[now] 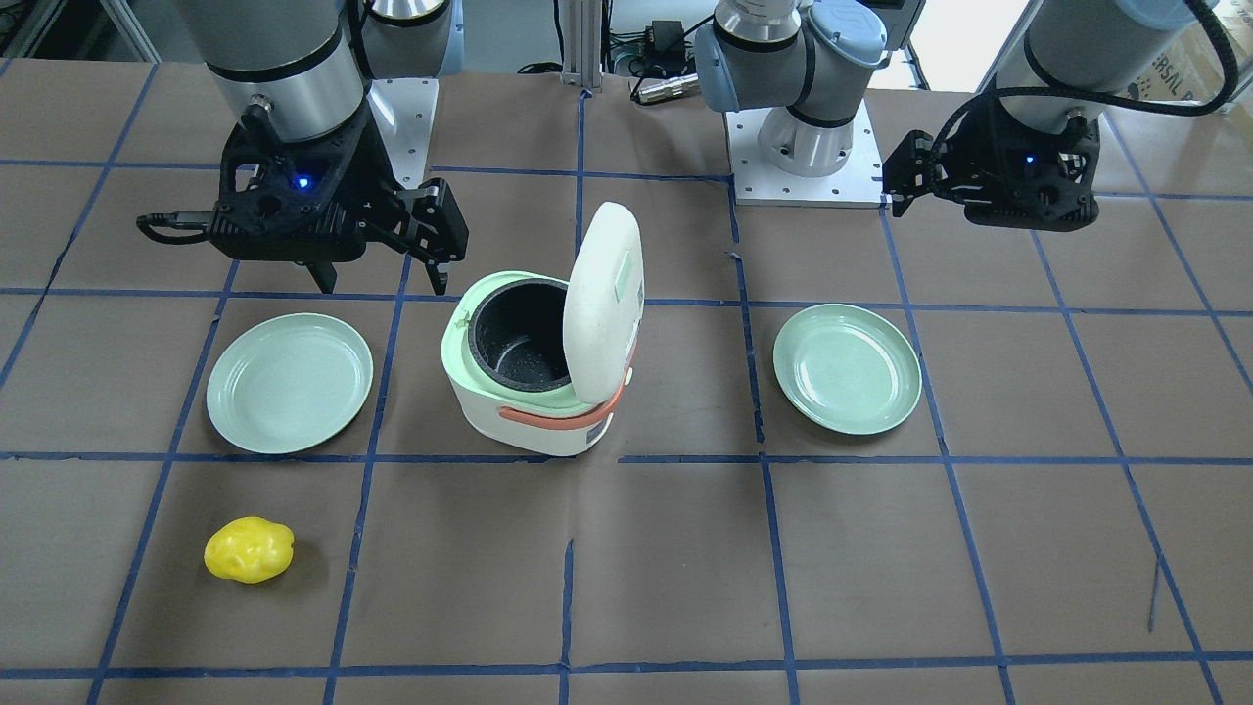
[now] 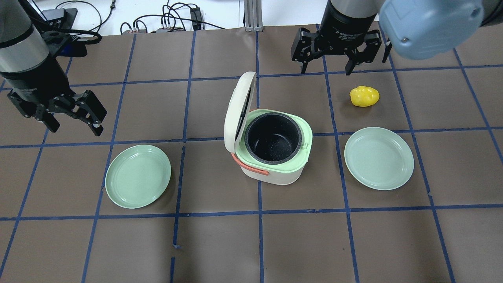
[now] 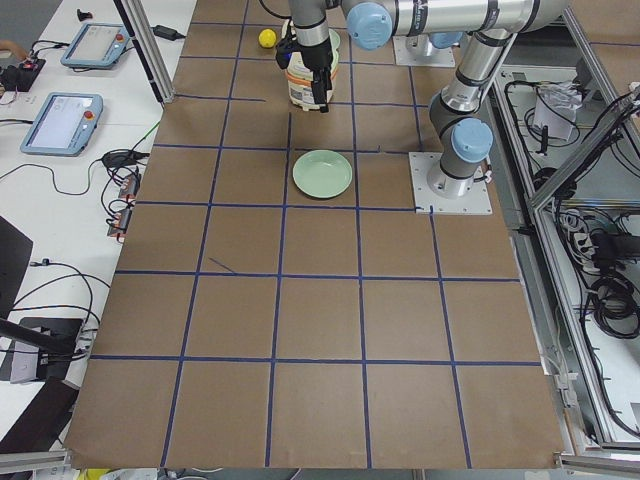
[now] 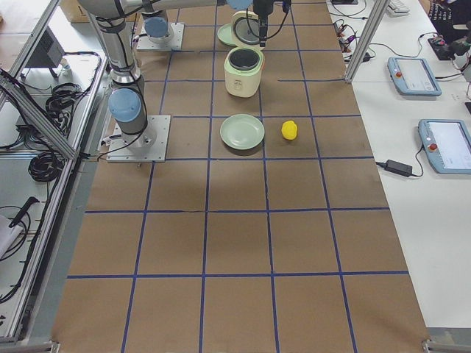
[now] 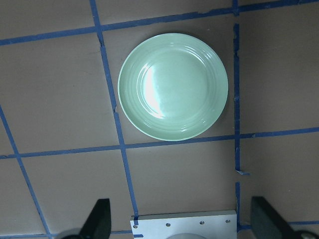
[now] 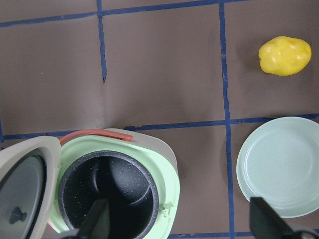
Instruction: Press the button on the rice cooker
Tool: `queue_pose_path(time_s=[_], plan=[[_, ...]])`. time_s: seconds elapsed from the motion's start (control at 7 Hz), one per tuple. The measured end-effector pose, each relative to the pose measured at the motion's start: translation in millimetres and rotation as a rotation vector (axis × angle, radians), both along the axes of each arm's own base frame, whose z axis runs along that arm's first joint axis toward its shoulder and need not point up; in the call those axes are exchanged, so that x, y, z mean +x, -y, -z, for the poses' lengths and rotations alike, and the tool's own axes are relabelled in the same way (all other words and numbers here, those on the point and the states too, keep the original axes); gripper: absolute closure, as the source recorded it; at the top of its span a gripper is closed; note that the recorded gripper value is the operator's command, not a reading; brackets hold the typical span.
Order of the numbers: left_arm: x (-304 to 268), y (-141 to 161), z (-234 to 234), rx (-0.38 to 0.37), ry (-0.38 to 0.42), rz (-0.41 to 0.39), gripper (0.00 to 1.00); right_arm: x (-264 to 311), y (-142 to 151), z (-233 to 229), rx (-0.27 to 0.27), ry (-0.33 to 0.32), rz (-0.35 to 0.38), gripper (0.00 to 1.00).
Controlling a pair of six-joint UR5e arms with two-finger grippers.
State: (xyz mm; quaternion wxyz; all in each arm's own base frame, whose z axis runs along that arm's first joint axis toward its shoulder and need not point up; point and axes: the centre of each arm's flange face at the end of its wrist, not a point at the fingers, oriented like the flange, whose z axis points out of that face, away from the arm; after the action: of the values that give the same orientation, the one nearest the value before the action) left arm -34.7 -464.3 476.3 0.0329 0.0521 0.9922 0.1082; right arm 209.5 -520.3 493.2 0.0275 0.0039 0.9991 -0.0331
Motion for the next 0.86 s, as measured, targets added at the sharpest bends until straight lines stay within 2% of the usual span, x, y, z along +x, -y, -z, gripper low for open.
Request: queue_pose_path(time_s=[0.29, 0.86], plan=[[0.0, 0.0, 0.0, 0.000, 0.000, 0.000, 0.00, -7.3, -4.1, 8.7, 0.009, -0.010, -0.091, 0.00], [0.0, 0.0, 0.0, 0.000, 0.000, 0.000, 0.00, -26.2, 0.1, 11.4, 0.012, -0.013, -0.119, 0.00]])
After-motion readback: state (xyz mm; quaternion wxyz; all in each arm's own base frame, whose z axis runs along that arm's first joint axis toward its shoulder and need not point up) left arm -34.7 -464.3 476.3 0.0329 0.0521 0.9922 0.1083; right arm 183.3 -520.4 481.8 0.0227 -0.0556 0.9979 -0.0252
